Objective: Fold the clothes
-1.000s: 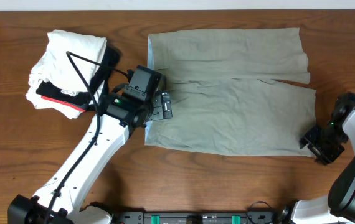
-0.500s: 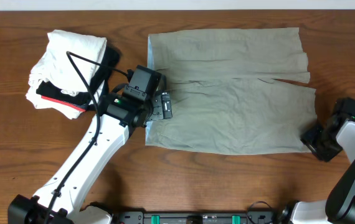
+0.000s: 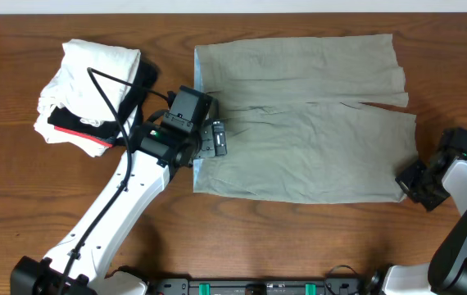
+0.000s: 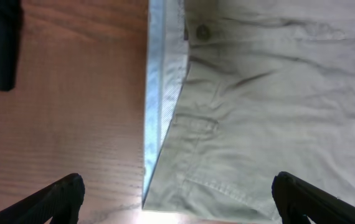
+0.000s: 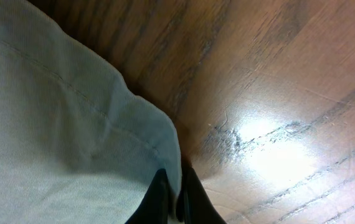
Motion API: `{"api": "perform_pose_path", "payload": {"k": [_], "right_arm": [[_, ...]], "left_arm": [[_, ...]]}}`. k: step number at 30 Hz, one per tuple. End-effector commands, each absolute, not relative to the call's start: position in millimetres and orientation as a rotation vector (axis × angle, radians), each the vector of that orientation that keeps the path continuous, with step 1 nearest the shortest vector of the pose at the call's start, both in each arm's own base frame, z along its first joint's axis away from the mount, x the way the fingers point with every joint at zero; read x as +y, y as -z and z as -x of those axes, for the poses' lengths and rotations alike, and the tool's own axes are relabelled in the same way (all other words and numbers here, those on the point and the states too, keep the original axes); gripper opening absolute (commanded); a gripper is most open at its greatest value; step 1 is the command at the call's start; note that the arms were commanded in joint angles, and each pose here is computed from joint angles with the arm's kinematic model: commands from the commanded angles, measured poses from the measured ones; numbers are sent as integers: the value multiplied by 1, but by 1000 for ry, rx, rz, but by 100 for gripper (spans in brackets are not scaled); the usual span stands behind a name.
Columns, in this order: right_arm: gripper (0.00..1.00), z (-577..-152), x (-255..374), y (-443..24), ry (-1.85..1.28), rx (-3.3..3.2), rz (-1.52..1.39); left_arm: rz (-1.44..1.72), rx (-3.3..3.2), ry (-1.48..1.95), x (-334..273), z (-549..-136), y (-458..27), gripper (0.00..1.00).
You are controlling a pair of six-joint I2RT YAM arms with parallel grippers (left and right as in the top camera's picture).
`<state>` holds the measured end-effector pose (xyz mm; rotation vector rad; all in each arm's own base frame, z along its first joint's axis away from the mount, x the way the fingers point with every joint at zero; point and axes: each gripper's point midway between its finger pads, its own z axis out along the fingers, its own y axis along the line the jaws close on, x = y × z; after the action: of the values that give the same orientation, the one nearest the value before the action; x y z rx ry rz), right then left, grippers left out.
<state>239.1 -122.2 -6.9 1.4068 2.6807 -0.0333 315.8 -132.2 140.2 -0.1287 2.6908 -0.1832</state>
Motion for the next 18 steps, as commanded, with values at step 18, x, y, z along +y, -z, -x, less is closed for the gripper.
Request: {"api": "perform_pose_path", "payload": {"k": [18], "right_arm": [[1,-215,-109,28,28,2771,-1467]], "left_arm": [[278,2929,110,-114,-259,-63,74]]}}
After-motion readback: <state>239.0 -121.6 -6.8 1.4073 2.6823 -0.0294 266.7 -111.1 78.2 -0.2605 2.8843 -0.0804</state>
